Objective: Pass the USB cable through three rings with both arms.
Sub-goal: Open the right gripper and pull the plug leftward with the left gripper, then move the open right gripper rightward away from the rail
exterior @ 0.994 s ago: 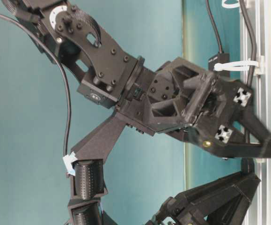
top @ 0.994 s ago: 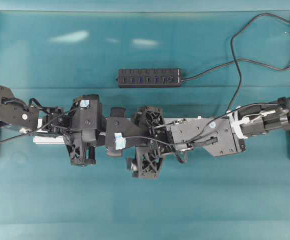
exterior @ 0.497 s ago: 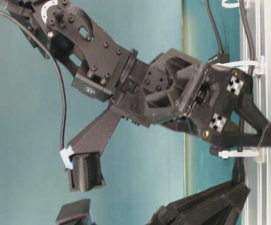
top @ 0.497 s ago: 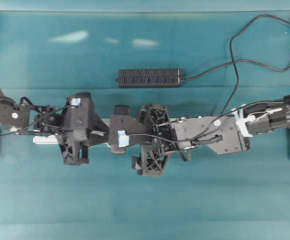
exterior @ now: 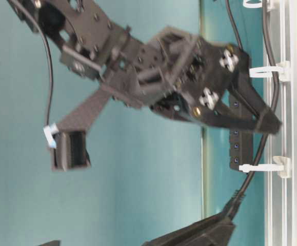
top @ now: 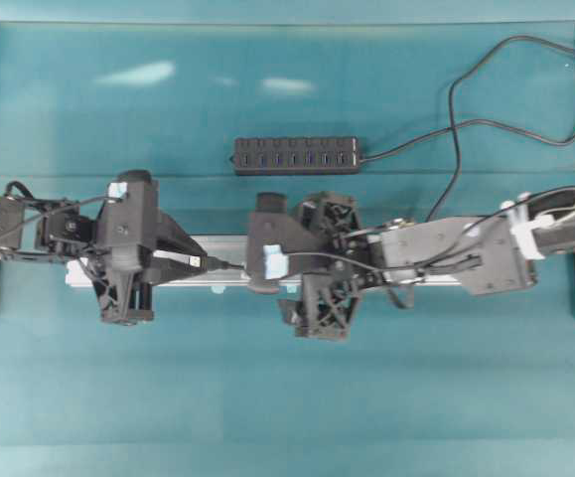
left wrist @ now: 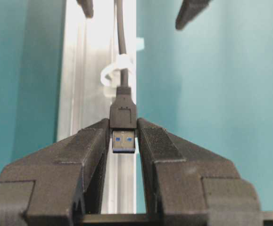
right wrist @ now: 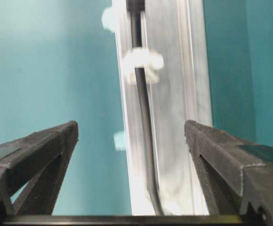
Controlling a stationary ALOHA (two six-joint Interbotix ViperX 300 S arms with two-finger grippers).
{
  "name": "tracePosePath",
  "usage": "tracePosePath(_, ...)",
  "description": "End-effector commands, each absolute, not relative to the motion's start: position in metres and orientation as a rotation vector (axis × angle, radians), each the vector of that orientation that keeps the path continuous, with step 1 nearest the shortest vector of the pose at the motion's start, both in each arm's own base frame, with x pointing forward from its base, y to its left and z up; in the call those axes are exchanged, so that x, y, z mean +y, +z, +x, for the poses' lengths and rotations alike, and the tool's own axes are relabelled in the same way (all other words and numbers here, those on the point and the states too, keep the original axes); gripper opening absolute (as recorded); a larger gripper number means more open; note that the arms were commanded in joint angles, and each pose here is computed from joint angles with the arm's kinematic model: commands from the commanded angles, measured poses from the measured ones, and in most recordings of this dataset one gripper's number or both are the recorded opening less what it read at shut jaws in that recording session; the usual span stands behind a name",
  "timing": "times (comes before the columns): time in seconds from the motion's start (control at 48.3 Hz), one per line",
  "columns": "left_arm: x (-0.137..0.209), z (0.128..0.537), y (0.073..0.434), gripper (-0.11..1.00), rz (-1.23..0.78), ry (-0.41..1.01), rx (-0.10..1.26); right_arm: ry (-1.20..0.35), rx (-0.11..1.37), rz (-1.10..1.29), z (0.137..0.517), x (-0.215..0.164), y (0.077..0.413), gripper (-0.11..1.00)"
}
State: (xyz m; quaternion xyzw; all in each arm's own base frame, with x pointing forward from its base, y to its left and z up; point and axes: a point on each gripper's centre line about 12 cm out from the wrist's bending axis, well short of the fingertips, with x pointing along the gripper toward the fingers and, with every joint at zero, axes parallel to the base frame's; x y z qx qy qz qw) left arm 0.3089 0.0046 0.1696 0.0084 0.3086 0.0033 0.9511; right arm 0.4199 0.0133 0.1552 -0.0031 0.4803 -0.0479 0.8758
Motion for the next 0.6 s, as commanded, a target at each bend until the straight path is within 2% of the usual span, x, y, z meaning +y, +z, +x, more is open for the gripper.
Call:
tracePosePath(0.0,0.003,0.311,0.183,0.25,0.023,0.001,0.591,-0.100,0.949,0.004,0.417,0.013,0.176,0.85)
tracePosePath(0.311,0.003,0.311,0.199,0.25,0.049,-0.005,0.542,-0.082,0.862,0.014,0.398,0.013,0.200,0.84)
tracePosePath(0.58,0.003,0.311,0.198,0.25,0.049,-0.005,0.545,-0.078,0.849,0.023,0.379,0.012,0.203,0.84)
